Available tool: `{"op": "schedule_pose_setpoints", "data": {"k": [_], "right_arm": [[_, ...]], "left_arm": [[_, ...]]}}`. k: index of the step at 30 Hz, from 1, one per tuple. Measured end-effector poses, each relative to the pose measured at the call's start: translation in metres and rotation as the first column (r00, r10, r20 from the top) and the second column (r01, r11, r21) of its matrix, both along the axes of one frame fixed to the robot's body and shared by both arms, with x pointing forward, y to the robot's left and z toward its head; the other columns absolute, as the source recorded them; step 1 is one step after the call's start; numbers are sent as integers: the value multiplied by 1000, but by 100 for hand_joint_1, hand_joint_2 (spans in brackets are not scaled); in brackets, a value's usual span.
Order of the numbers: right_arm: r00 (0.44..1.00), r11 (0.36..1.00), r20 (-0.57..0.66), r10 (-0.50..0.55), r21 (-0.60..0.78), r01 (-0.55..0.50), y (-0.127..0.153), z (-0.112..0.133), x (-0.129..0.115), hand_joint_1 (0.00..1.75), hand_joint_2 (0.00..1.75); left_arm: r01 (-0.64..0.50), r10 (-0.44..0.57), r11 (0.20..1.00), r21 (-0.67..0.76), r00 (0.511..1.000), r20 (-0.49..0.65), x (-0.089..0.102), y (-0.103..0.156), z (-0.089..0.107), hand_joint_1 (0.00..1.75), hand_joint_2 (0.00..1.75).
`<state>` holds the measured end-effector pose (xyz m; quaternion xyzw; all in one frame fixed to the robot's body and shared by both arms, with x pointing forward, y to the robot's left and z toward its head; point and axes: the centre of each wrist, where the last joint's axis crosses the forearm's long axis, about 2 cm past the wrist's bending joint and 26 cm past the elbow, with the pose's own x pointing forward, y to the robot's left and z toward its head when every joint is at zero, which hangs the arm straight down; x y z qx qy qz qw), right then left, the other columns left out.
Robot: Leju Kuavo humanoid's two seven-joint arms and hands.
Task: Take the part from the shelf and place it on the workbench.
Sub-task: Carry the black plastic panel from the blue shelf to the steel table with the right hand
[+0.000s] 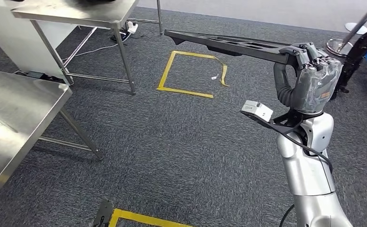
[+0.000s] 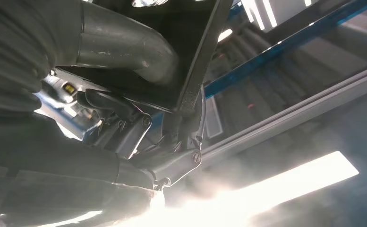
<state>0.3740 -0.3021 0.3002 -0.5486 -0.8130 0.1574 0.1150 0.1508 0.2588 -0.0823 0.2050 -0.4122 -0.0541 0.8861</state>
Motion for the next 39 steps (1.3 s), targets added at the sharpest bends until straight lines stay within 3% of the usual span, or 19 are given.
{"op": "schedule_pose_setpoints", "data": {"k": [16,39], "right_arm": [[1000,1000,-8,-5,19,5,-4,-12,-13,175,175],[999,999,-7,-45,25,45,-20,-20,-28,175,175]], "left_arm": [[52,-52,998,29,999,-4,-4,2,-1,0,175],[134,-134,990,51,991,-3,5,0,2,0,175]]}}
